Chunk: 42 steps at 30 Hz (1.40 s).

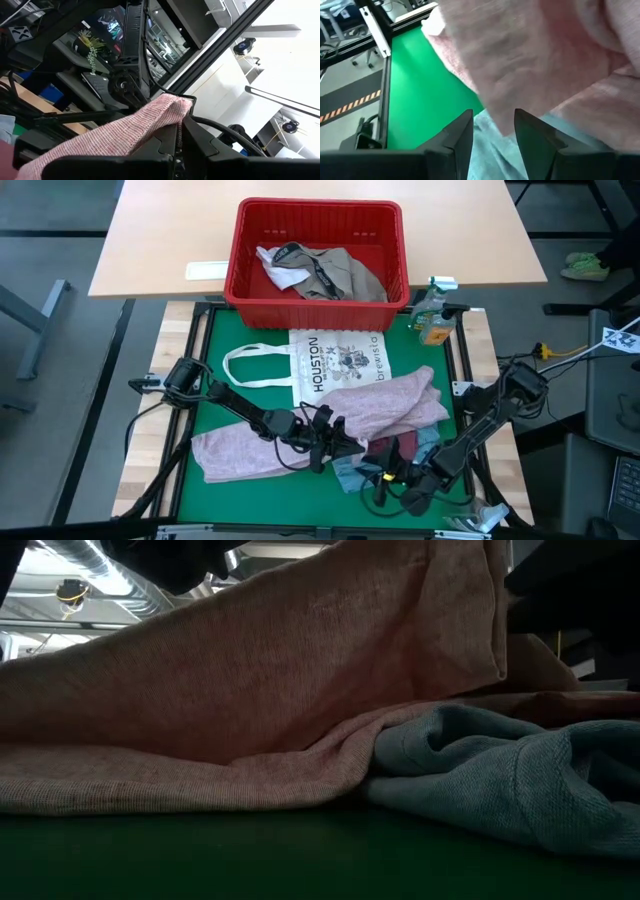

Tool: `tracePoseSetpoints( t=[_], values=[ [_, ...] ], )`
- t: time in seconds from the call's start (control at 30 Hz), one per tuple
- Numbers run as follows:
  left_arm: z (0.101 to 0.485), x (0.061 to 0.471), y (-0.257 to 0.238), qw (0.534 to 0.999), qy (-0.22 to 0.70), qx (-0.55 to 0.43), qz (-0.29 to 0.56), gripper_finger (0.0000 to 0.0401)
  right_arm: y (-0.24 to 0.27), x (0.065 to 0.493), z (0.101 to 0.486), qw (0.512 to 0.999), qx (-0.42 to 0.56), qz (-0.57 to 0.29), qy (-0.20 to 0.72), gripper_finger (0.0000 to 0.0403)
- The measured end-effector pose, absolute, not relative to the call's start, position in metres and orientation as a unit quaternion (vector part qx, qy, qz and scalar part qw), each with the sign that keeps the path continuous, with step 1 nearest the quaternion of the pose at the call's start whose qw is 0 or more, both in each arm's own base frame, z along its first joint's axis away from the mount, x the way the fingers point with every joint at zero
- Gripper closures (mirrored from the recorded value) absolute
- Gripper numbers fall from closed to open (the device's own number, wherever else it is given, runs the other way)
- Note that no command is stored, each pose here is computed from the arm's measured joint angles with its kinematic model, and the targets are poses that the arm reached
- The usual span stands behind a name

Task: Fold Laundry from Bin
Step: Fold the pink shirt from the red laundry basket

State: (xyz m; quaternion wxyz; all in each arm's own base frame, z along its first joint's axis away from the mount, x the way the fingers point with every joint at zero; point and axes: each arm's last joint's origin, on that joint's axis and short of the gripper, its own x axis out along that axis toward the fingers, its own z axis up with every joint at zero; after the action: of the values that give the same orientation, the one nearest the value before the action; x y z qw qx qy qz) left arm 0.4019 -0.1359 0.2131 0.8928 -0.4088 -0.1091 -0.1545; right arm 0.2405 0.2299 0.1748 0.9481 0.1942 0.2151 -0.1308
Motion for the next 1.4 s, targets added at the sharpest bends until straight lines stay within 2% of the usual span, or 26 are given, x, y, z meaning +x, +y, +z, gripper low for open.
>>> tracePoseSetpoints(
  t=[0.57, 0.67, 0.83, 1.0, 1.17, 1.4],
  values=[
    [0.213, 0.402, -0.136, 0.893, -0.109, -0.409, -0.154, 0.0390, 0.207, 0.260, 0.174, 0.940, 0.205, -0.170, 0.214, 0.0264],
    [0.213, 0.402, -0.136, 0.893, -0.109, -0.409, -0.155, 0.0390, 0.208, 0.260, 0.174, 0.940, 0.205, -0.169, 0.214, 0.0292],
    [0.213, 0.401, -0.139, 0.892, -0.108, -0.409, -0.157, 0.0390, 0.209, 0.259, 0.174, 0.939, 0.205, -0.150, 0.231, 0.0387],
    [0.213, 0.398, -0.148, 0.890, -0.103, -0.411, -0.168, 0.0390, 0.215, 0.252, 0.186, 0.934, 0.223, -0.086, 0.264, 0.0383],
    [0.213, 0.390, -0.167, 0.887, -0.091, -0.413, -0.187, 0.0390, 0.223, 0.228, 0.208, 0.920, 0.231, -0.011, 0.316, 0.0396],
    [0.197, 0.385, -0.187, 0.906, -0.026, -0.404, -0.125, 0.0390, 0.224, 0.202, 0.253, 0.896, 0.212, -0.001, 0.390, 0.0398]
  ],
)
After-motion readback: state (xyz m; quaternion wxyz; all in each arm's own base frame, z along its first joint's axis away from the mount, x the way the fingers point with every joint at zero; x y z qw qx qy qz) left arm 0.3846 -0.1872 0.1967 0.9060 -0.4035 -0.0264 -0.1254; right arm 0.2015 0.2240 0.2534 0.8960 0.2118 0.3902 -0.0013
